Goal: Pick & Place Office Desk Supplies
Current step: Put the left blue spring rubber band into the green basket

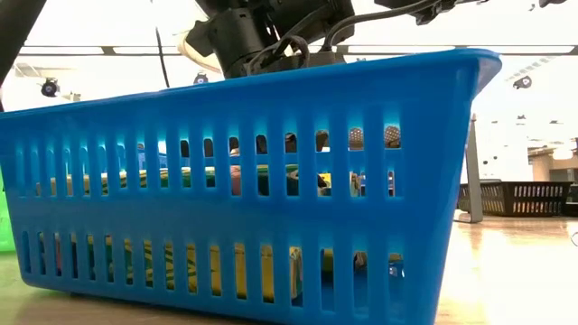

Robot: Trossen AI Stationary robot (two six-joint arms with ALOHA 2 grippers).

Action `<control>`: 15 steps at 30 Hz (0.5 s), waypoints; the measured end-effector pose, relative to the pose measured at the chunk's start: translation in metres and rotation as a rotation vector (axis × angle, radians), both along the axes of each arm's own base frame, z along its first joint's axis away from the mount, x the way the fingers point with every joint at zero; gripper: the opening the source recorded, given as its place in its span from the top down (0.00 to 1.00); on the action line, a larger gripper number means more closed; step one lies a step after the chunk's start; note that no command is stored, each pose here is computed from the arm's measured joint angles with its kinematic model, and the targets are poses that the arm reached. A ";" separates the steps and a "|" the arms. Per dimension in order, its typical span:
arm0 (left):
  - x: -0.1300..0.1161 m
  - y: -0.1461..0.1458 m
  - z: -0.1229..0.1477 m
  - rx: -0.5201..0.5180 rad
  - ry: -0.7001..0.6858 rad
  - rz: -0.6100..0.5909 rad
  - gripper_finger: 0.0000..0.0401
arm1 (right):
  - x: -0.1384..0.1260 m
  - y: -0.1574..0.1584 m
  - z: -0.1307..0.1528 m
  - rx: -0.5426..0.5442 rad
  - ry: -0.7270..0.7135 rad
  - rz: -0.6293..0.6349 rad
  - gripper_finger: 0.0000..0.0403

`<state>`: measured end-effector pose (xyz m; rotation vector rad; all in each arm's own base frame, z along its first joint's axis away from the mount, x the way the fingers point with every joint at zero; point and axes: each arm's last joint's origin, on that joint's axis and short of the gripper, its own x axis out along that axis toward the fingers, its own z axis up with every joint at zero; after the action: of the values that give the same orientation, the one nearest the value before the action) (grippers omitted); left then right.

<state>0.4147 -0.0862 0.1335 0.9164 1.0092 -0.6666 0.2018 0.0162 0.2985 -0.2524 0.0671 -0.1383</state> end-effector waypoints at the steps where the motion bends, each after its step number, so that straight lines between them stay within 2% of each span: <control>1: 0.000 0.000 0.000 0.000 -0.001 0.000 0.99 | 0.000 0.000 0.000 0.000 0.000 0.000 0.54; 15: 0.001 -0.008 0.004 0.006 -0.026 -0.018 0.99 | 0.000 0.000 0.000 0.000 0.000 0.000 0.54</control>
<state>0.4156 -0.0942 0.1379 0.9383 0.9811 -0.6652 0.2018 0.0163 0.2985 -0.2522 0.0667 -0.1379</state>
